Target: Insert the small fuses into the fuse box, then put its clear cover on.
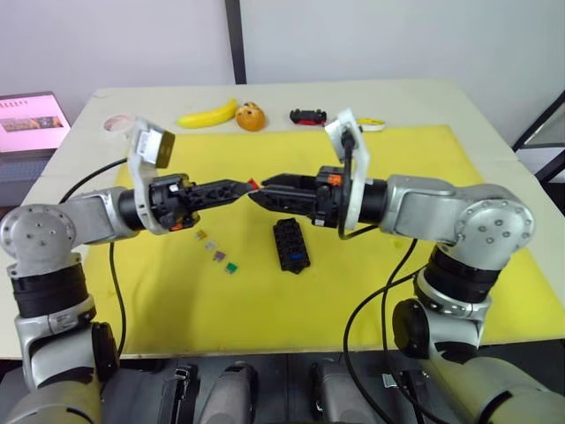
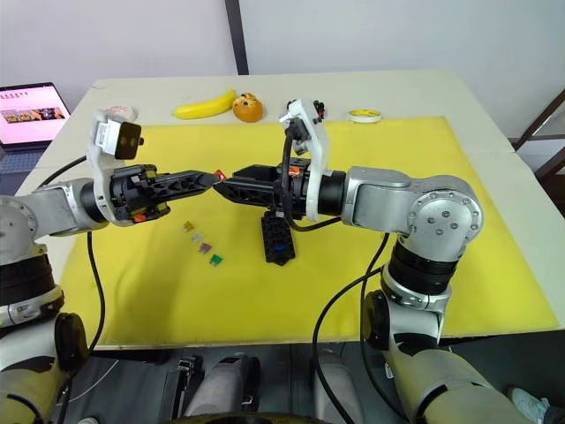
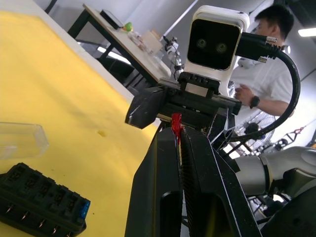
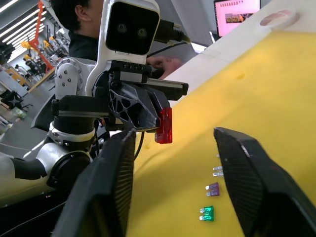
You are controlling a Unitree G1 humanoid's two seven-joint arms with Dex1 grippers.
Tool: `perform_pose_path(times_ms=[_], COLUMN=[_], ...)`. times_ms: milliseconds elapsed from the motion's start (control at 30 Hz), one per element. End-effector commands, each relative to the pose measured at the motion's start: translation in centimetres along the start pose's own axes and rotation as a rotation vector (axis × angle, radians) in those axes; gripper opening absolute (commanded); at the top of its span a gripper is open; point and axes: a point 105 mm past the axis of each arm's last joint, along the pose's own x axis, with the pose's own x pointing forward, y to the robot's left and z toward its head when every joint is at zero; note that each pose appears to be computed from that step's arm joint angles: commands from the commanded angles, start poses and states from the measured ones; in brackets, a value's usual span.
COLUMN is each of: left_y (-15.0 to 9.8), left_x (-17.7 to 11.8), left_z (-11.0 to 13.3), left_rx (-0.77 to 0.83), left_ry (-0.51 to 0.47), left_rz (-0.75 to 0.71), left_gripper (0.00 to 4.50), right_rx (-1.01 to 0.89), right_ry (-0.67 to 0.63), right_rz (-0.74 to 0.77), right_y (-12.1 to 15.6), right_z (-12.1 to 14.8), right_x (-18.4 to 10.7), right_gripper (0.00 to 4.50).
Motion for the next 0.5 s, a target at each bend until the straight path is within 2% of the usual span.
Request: perform_pose_path(times_ms=[33, 200, 300, 400, 500], left_y=[-0.93, -0.93, -0.89, -0.89, -0.89], left_x=[0.16, 0.21, 0.23, 0.24, 0.23], left_z=[0.82, 0.73, 0.76, 0.7, 0.68], left_rx=[0.045, 0.049, 0.051, 0.051, 0.052], left_ry=[-0.017, -0.017, -0.02, -0.022, -0.025], left_rz=[-0.033, -0.027, -0.021, -0.017, -0.015], left_gripper=[0.0, 0.0, 0.0, 0.0, 0.0], right_rx=[-0.019, -0.005, 0.0, 0.005, 0.01], right_ry=[-0.037, -0.043, -0.043, -0.041, -0.038], right_rz=[0.038, 0.044, 0.049, 0.052, 0.054], right_y=[0.96, 1.07, 1.19, 1.31, 1.44], right_z=[0.98, 1.09, 1.17, 1.2, 1.18], right_x=[-0.05, -0.09, -0.09, -0.1, -0.1], right_gripper=[2.6, 2.6, 1.71, 0.16, 0.07])
